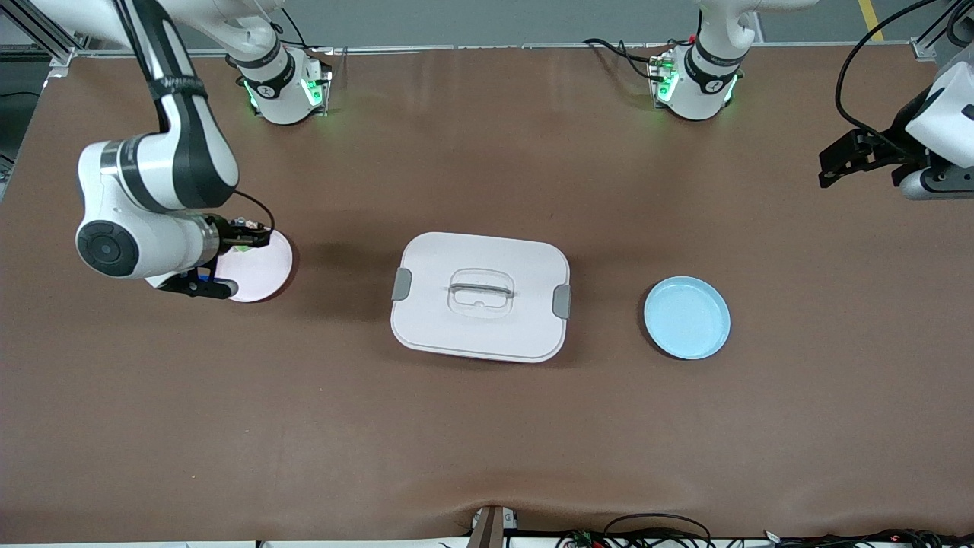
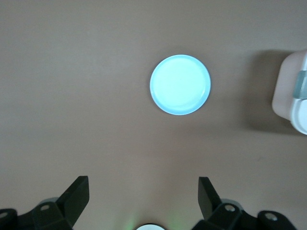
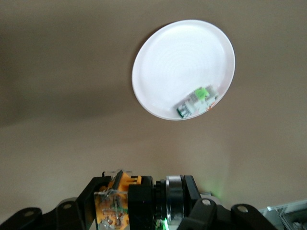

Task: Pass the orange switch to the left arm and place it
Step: 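Lift the switch with the right gripper and carry it over the box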

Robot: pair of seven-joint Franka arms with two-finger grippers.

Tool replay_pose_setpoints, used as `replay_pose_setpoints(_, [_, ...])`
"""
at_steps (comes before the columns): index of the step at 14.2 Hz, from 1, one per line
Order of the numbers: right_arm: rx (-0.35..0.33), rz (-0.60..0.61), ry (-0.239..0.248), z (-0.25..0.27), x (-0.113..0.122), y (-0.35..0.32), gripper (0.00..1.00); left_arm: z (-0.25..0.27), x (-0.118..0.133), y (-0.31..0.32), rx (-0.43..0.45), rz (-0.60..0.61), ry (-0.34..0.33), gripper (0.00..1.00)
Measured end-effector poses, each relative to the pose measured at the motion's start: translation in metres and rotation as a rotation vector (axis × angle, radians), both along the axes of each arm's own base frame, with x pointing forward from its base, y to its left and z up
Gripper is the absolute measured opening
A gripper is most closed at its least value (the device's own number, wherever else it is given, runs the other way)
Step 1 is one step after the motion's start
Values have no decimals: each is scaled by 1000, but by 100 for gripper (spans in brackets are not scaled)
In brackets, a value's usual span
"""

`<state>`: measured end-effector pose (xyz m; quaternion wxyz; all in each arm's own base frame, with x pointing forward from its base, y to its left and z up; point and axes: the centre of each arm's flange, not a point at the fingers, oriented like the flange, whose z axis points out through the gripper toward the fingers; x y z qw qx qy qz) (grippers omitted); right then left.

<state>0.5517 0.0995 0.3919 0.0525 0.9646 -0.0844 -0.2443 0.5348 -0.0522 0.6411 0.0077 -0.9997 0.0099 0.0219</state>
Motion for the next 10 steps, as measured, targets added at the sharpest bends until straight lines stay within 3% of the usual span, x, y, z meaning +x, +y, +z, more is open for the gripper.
replay_pose_setpoints(5, [27, -163, -16, 64, -12, 111, 73, 4, -1, -12, -107, -3, 1, 100])
replay_pose_setpoints(10, [155, -414, 17, 109, -29, 213, 73, 8, -5, -35, -203, 59, 9, 100])
